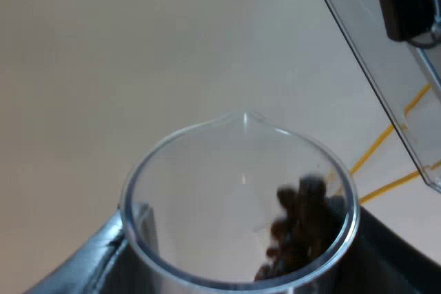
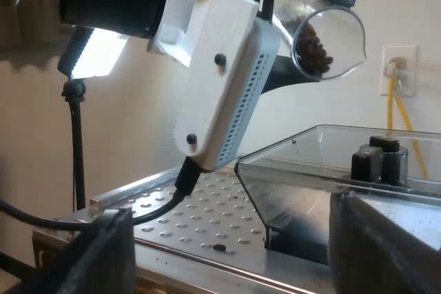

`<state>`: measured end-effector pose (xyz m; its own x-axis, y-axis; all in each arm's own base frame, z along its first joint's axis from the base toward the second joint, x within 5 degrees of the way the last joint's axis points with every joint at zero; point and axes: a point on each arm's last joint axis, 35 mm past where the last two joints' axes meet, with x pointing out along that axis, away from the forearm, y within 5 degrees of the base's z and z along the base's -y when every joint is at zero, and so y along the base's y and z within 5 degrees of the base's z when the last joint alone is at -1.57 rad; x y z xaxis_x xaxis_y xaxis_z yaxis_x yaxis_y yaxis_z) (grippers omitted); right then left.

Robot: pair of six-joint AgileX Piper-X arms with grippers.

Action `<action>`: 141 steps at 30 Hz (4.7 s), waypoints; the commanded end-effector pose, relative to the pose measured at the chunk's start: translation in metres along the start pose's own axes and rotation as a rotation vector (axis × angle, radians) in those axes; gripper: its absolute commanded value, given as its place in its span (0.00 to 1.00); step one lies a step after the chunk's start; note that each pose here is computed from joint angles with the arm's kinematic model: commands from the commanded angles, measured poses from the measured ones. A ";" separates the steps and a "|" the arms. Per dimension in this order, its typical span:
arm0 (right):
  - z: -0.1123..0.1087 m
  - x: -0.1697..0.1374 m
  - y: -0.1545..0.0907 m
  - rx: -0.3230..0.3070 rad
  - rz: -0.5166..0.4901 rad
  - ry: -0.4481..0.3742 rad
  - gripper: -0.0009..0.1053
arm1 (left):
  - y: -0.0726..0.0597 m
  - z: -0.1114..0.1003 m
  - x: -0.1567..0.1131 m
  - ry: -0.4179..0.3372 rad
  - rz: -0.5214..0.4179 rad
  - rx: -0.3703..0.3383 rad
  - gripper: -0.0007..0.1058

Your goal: Pour the beans into the coffee machine

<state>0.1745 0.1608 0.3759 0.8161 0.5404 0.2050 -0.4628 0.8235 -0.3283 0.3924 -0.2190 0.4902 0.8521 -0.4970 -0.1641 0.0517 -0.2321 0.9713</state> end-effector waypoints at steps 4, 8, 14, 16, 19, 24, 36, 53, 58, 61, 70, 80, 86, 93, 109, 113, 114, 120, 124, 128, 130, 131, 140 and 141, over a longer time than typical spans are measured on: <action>0.006 0.000 -0.002 0.002 -0.013 -0.029 0.59 | 0.006 0.000 -0.004 -0.002 0.027 0.118 0.26; 0.007 0.000 -0.003 0.005 -0.019 -0.044 0.59 | 0.006 0.000 -0.004 -0.001 0.027 0.176 0.26; 0.008 0.000 -0.003 0.006 -0.021 -0.049 0.59 | 0.007 0.000 -0.004 -0.011 0.030 0.216 0.26; 0.008 0.000 -0.003 0.006 -0.021 -0.049 0.59 | 0.007 0.000 -0.004 -0.015 0.031 0.216 0.26; 0.008 0.000 -0.003 0.006 -0.021 -0.049 0.59 | 0.007 0.000 -0.004 -0.015 0.031 0.216 0.26; 0.008 0.000 -0.003 0.006 -0.021 -0.049 0.59 | 0.007 0.000 -0.004 -0.015 0.031 0.216 0.26; 0.008 0.000 -0.003 0.006 -0.021 -0.049 0.59 | 0.018 -0.001 -0.018 -0.011 0.061 0.051 0.26; 0.015 -0.007 -0.007 0.012 -0.032 -0.077 0.59 | 0.048 -0.007 -0.086 0.010 0.046 -0.777 0.26; 0.030 -0.024 -0.016 0.018 -0.043 -0.110 0.59 | 0.051 -0.008 -0.104 0.029 0.014 -0.984 0.26; 0.032 -0.034 -0.019 0.011 -0.017 -0.081 0.59 | 0.052 -0.011 -0.115 0.044 0.000 -1.108 0.26; 0.043 -0.061 -0.022 0.002 0.146 -0.116 0.59 | 0.039 -0.051 -0.162 0.252 -0.060 -1.390 0.26; 0.026 -0.068 -0.012 -0.010 0.324 0.031 0.59 | 0.027 -0.114 -0.218 0.373 0.083 -1.609 0.26; 0.015 -0.067 -0.006 -0.008 0.406 0.108 0.59 | -0.013 -0.127 -0.237 0.363 0.071 -1.718 0.26; -0.004 -0.052 0.007 0.013 0.509 0.200 0.59 | -0.076 -0.121 -0.243 0.395 0.054 -1.809 0.26; -0.047 -0.021 0.032 0.071 0.591 0.388 0.59 | -0.185 -0.104 -0.228 0.332 0.017 -2.010 0.26; -0.053 -0.017 0.035 0.072 0.598 0.411 0.59 | -0.211 -0.110 -0.229 0.322 0.069 -2.064 0.26; -0.060 -0.013 0.039 0.073 0.607 0.440 0.59 | -0.219 -0.111 -0.230 0.315 0.085 -2.079 0.26; -0.070 -0.002 0.045 0.073 0.606 0.437 0.59 | -0.258 -0.102 -0.226 0.232 0.117 -2.064 0.26; -0.075 0.005 0.048 0.073 0.604 0.423 0.59 | -0.278 -0.095 -0.227 0.198 0.156 -2.030 0.26; -0.082 0.014 0.053 0.073 0.600 0.410 0.59 | -0.300 -0.085 -0.230 0.171 0.204 -1.992 0.26; -0.086 0.017 0.055 0.077 0.598 0.408 0.59 | -0.309 -0.082 -0.230 0.184 0.212 -1.993 0.26; -0.087 0.019 0.056 0.082 0.596 0.407 0.59 | -0.314 -0.081 -0.230 0.201 0.213 -1.998 0.26; -0.101 0.029 0.064 0.087 0.597 0.412 0.59 | -0.334 -0.085 -0.217 0.224 0.203 -2.000 0.26; -0.103 0.029 0.064 0.087 0.598 0.416 0.59 | -0.336 -0.085 -0.213 0.216 0.203 -1.994 0.26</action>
<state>0.2025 0.2084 0.2635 0.4798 0.7914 -0.3789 -0.8773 0.4404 -0.1911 0.2341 0.0379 0.2102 0.9402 -0.2622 -0.2173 0.2113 0.9496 -0.2315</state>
